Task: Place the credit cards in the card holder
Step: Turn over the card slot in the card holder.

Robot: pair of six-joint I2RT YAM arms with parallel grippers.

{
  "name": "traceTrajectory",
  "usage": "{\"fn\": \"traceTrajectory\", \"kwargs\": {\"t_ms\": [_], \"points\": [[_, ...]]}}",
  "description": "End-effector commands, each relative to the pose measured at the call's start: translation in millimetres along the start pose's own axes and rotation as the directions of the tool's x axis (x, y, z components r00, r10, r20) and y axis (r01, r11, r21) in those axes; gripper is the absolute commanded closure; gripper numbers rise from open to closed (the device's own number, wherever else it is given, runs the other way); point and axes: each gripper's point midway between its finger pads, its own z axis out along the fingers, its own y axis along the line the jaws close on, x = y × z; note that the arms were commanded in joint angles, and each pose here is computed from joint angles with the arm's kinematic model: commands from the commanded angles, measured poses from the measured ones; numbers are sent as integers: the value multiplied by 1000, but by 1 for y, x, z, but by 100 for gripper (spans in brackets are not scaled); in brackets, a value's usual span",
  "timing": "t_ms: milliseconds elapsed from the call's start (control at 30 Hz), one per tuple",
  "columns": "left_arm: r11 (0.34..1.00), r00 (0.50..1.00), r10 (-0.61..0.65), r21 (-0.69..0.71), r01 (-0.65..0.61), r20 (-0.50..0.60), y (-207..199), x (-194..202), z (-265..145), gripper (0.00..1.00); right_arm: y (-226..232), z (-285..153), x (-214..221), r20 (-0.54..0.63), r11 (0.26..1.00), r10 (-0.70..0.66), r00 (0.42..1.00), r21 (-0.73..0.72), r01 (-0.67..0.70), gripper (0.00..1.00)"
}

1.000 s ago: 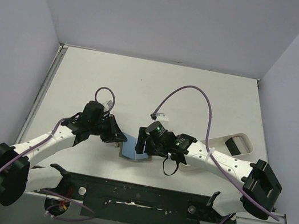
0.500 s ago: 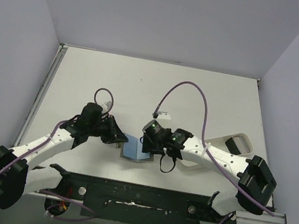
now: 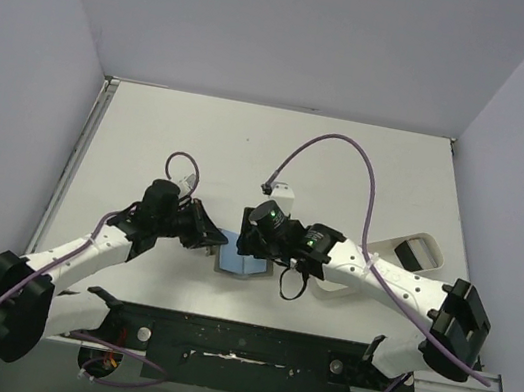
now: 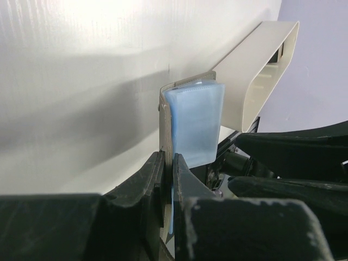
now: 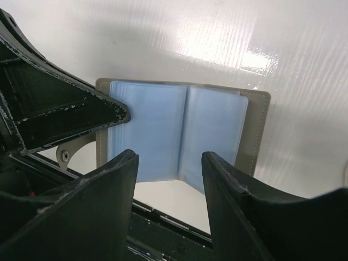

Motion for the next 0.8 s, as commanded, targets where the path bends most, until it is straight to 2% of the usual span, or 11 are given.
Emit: {"fn": "traceTrajectory", "kwargs": {"t_ms": [0, 333, 567, 767], "points": [[995, 998, 13, 101, -20, 65, -22, -17, 4, 100, 13, 11, -8, 43, 999, 18, 999, -41, -16, 50], [991, 998, -48, 128, 43, 34, -2, -11, 26, 99, -9, 58, 17, -33, 1000, 28, 999, 9, -27, 50], [998, 1000, -10, 57, 9, 27, 17, -15, 31, 78, -21, 87, 32, -96, 998, 11, 995, 60, -5, 47], [997, 995, 23, -81, -15, 98, 37, -36, 17, 72, -32, 96, 47, -157, 988, 18, 987, 154, 7, 43]]}}
